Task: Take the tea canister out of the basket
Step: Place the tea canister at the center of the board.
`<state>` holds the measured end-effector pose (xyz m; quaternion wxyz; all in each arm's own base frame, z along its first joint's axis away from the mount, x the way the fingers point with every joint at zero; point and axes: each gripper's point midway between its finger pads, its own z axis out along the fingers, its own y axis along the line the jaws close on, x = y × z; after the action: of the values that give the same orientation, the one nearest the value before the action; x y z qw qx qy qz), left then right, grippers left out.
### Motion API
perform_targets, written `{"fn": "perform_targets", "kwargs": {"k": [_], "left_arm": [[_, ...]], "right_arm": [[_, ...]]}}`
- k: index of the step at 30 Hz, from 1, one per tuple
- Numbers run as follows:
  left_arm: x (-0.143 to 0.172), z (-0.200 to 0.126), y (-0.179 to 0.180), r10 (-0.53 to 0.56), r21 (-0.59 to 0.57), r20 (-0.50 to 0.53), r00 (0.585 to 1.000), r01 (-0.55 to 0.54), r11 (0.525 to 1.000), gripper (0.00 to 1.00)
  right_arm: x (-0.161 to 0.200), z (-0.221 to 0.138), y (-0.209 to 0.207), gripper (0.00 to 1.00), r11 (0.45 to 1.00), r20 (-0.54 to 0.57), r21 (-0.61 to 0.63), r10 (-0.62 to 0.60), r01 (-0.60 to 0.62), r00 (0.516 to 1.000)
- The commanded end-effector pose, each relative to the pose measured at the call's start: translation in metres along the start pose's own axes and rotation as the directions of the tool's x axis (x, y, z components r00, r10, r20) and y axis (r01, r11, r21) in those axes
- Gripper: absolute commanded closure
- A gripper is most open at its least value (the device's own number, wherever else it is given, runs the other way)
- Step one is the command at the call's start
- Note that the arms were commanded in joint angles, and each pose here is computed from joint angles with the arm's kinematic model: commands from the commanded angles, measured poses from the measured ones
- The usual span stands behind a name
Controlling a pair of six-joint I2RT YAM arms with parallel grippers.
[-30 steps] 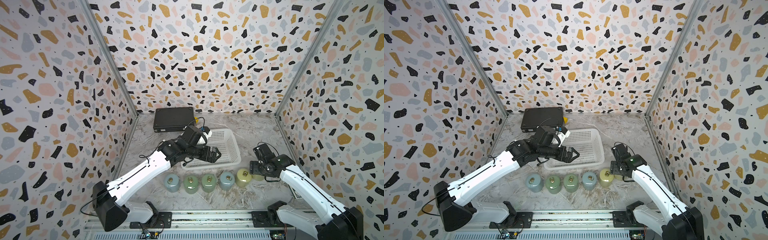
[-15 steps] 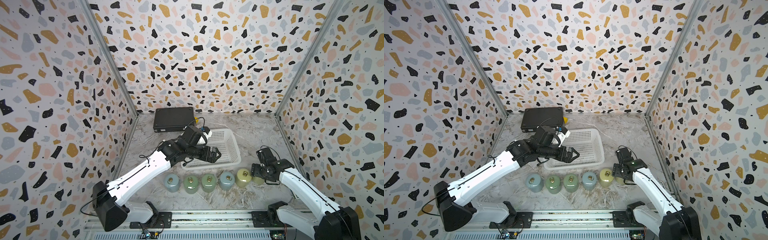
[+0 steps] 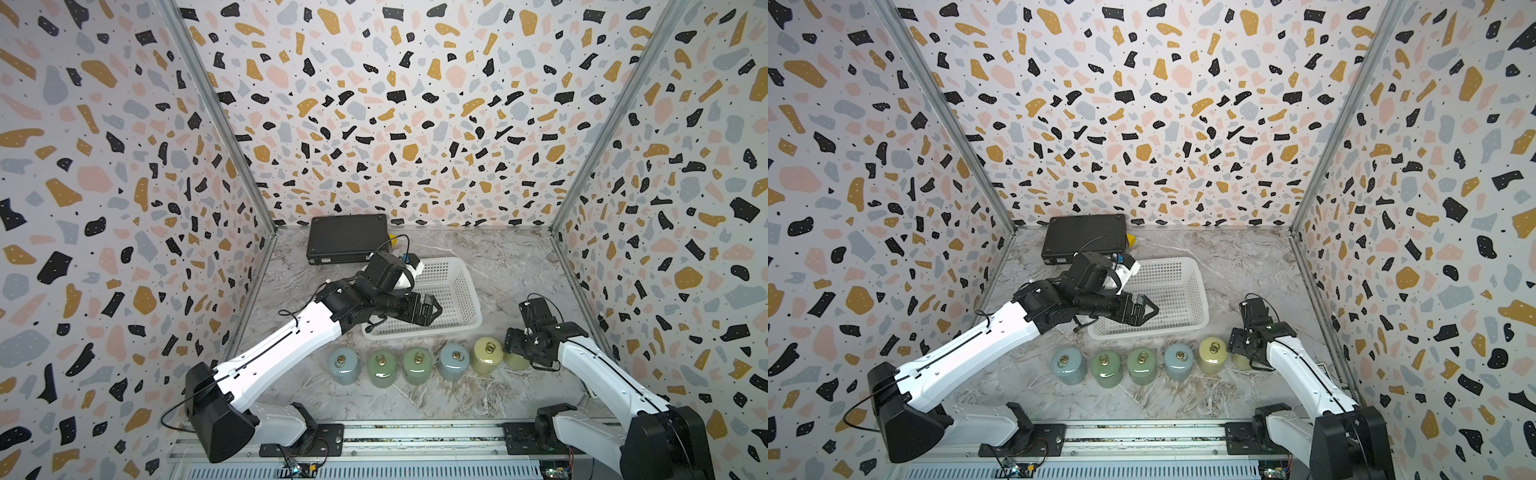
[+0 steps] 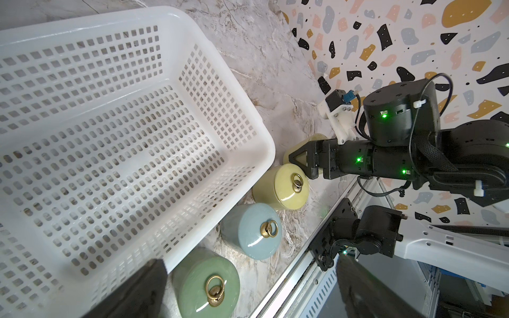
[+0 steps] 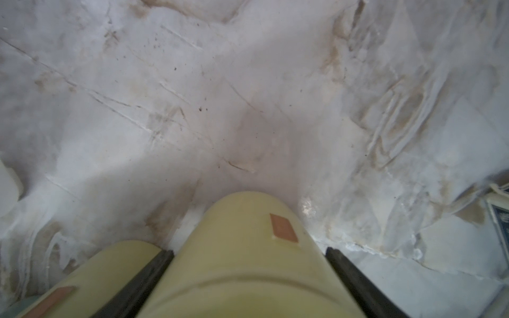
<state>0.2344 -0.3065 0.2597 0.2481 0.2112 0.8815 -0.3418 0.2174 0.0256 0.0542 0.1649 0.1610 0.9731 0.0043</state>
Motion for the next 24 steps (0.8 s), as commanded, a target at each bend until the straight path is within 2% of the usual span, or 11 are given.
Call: {"fn": "perform_targets", "kwargs": {"k": [1, 9, 17, 24], "left_arm": [[-0.01, -0.005, -0.007, 0.037, 0.005, 0.031, 0.999, -0.037, 0.999, 0.0], [-0.011, -0.006, -0.007, 0.048, 0.001, 0.034, 0.998, -0.048, 0.999, 0.0], [-0.013, -0.006, -0.008, 0.052, 0.001, 0.035, 0.998, -0.052, 0.999, 0.0], [-0.016, -0.009, -0.001, 0.059, -0.043, 0.047, 0.997, -0.057, 0.997, 0.0]], "right_arm": [[-0.008, 0.0, 0.006, 0.18, 1.0, 0.029, -0.028, -0.004, 0.005, 1.0], [-0.002, 0.006, 0.003, 0.16, 1.0, 0.013, -0.026, -0.001, 0.001, 1.0], [-0.003, 0.0, 0.002, 0.01, 1.0, 0.018, -0.026, -0.002, 0.003, 1.0], [-0.012, -0.024, 0.001, 0.01, 1.0, 0.054, -0.027, -0.014, 0.015, 0.998]]}}
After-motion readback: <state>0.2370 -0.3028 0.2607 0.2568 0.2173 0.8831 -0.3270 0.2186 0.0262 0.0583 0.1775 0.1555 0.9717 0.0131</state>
